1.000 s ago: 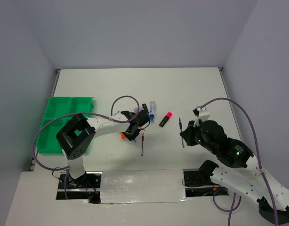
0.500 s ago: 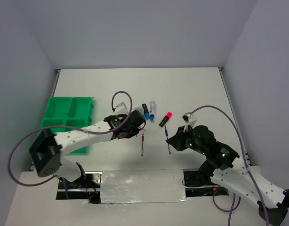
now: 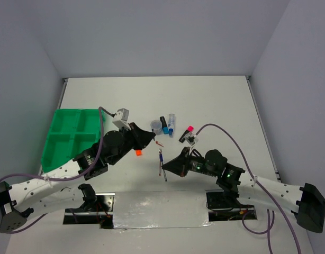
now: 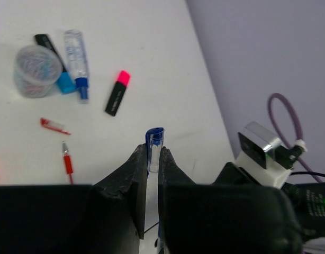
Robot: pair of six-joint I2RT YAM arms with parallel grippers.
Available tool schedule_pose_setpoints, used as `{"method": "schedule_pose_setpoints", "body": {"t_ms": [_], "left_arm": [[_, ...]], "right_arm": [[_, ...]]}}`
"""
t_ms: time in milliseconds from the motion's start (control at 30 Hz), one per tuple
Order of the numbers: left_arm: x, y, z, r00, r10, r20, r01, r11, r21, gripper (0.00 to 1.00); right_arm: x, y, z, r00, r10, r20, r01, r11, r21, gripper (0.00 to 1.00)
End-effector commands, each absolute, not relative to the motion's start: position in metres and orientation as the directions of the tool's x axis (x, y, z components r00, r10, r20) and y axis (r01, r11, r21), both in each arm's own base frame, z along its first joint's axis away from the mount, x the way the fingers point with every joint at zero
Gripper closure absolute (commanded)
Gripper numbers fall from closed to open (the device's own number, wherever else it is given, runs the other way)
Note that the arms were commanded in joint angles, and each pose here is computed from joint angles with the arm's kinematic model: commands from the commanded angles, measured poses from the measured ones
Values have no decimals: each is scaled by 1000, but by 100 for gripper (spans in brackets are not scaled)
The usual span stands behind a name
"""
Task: Sort the stationery into containers
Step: Close the pen cap on the pen.
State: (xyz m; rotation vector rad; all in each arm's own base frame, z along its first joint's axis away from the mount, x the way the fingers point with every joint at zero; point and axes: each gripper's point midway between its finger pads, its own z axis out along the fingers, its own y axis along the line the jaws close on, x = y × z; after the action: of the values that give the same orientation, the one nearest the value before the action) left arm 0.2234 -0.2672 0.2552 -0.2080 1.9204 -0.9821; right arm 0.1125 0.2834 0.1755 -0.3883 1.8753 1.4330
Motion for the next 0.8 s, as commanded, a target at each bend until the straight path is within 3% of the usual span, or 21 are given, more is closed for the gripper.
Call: {"method": "schedule_pose_setpoints", "body": {"t_ms": [0, 767], "left_arm": [[213, -278, 307, -450, -527, -721, 469, 547, -693, 100], [204, -280, 301, -460, -509, -728, 516, 514, -685, 100]], "right_arm": [[110, 299, 229, -622, 293, -726, -697, 216, 684, 100], [130, 296, 240, -530, 299, -794, -711, 355, 608, 100]]}}
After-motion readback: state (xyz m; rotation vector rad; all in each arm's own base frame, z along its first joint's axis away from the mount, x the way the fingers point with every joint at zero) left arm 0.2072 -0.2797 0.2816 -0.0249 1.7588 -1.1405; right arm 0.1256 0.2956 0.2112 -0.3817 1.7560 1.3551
